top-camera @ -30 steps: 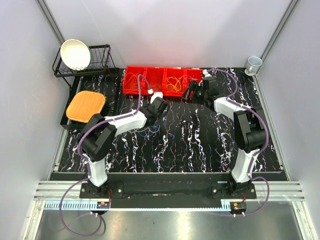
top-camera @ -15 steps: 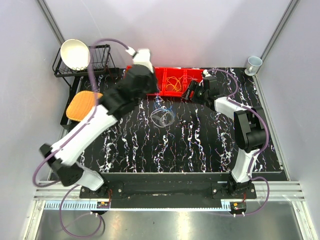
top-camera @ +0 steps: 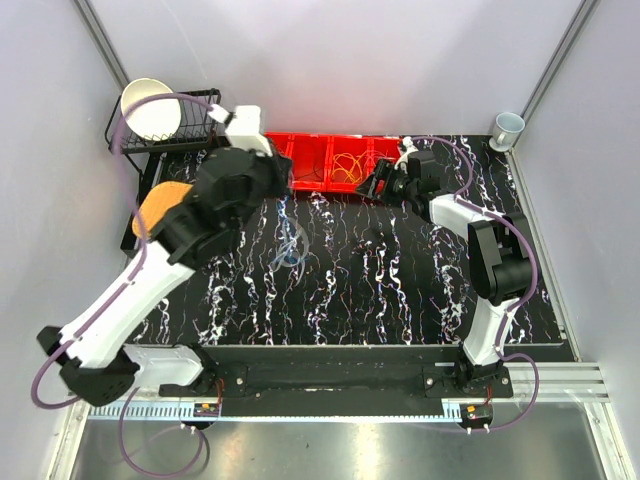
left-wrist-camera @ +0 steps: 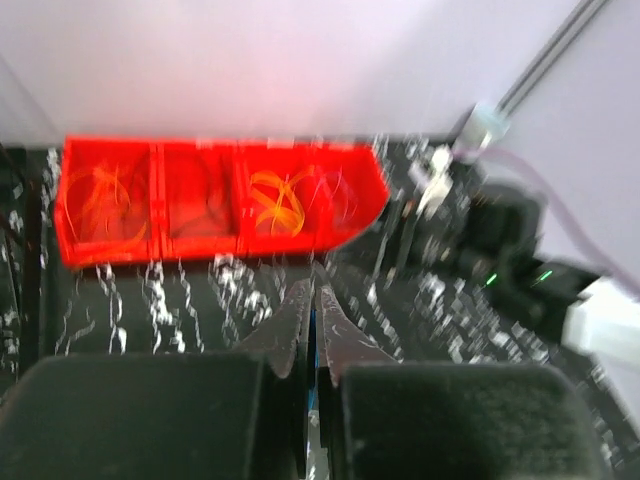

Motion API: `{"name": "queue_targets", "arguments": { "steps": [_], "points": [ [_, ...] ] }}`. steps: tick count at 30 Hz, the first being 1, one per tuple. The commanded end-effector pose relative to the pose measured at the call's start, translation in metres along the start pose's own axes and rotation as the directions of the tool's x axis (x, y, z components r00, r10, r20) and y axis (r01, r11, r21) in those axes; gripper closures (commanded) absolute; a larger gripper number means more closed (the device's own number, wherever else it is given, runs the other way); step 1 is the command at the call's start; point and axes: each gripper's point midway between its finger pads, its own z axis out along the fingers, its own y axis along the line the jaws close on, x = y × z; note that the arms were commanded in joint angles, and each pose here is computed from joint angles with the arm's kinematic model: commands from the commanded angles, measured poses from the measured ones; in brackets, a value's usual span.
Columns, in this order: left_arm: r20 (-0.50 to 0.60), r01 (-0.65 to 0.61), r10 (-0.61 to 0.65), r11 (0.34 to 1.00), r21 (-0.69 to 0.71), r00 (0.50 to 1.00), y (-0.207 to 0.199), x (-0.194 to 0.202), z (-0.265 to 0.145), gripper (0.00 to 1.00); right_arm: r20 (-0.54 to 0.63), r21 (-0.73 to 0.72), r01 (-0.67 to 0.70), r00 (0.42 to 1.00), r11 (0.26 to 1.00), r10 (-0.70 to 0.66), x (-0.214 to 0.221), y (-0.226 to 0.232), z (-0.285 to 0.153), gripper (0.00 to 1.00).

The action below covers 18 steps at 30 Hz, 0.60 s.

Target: Untangle the cables

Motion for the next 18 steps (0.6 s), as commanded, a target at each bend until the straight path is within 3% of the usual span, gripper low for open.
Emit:
{"name": "queue_targets", "arguments": {
  "steps": [1,10,15,18],
  "points": [
    [-0.102,-0.019,0.023,0.999,0.039,0.995,-0.008,0.039,0.018,1.0,-0.017,-0.177,0.02,1.0,0.984,-0.023,-0.003,0.032,-0.004,0.22],
    [-0.07,-0.066,0.069,0.997,0.048,0.995,-0.009,0.029,0.017,1.0,-0.243,-0.531,-0.11,0.97,0.84,-0.027,0.028,0.085,-0.007,0.21],
    [-0.056,-0.078,0.08,0.996,0.037,0.995,-0.007,0.023,0.017,1.0,-0.278,-0.601,-0.08,0.954,0.795,-0.115,0.043,0.104,-0.017,0.2],
    [-0.045,-0.085,0.089,0.994,0.073,0.995,-0.013,0.019,0.014,1.0,-0.296,-0.592,-0.027,0.937,0.805,-0.186,0.058,0.115,-0.011,0.19]
  ]
}}
